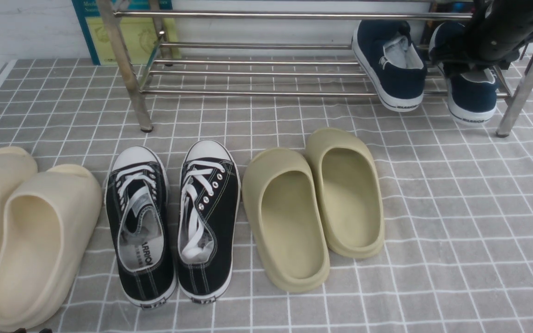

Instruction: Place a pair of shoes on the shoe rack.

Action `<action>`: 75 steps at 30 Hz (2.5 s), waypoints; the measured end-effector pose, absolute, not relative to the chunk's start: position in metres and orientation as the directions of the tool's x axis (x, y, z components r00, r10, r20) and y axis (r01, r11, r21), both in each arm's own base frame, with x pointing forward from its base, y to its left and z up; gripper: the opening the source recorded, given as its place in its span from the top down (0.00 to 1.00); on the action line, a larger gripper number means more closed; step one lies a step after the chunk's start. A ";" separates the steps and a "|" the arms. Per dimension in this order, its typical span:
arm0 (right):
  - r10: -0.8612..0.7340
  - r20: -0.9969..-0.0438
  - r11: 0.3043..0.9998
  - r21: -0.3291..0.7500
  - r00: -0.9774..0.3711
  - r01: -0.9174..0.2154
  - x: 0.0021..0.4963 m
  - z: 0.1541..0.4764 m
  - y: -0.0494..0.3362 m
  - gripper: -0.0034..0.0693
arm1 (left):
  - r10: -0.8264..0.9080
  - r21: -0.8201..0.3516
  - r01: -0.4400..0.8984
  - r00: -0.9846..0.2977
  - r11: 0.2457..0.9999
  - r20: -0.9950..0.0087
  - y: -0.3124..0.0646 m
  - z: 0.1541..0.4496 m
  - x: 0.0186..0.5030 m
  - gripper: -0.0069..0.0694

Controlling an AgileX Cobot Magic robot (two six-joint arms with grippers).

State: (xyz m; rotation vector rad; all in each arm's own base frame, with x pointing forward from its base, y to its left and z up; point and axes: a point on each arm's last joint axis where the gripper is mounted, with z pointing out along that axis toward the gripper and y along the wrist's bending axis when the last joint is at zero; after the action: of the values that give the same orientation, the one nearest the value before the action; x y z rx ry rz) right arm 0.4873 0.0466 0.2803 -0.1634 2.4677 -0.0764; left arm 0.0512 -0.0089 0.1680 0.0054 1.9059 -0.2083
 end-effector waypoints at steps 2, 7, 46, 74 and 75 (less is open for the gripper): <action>-0.140 -0.606 0.990 -0.098 -0.783 -0.102 0.493 0.267 0.047 0.44 | -0.098 -0.142 0.106 -0.340 0.984 -0.935 -0.009 0.168 0.051 0.60; -0.153 -0.595 0.988 -0.110 -0.789 -0.109 0.502 0.243 0.048 0.64 | -0.098 -0.142 0.106 -0.340 0.984 -0.935 -0.009 0.168 0.051 0.60; -0.239 -0.659 0.971 -0.158 -0.713 -0.179 0.493 0.283 0.049 0.17 | -0.098 -0.142 0.106 -0.340 0.984 -0.935 -0.009 0.168 0.051 0.60; -0.138 -0.898 0.987 -0.092 -0.417 -0.129 0.337 0.374 0.035 0.96 | -0.095 -0.139 0.107 -0.339 0.984 -0.936 -0.009 0.168 0.051 0.60; -0.133 -0.933 0.988 -0.095 -0.335 -0.125 0.317 0.385 0.034 0.96 | -0.095 -0.139 0.107 -0.339 0.984 -0.936 -0.009 0.168 0.051 0.60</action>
State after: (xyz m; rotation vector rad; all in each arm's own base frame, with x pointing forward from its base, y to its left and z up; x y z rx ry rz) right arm 0.3173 0.0336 0.3850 -0.1852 1.9167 -0.0075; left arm 0.0512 -0.0089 0.1680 0.0083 1.9058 -0.2062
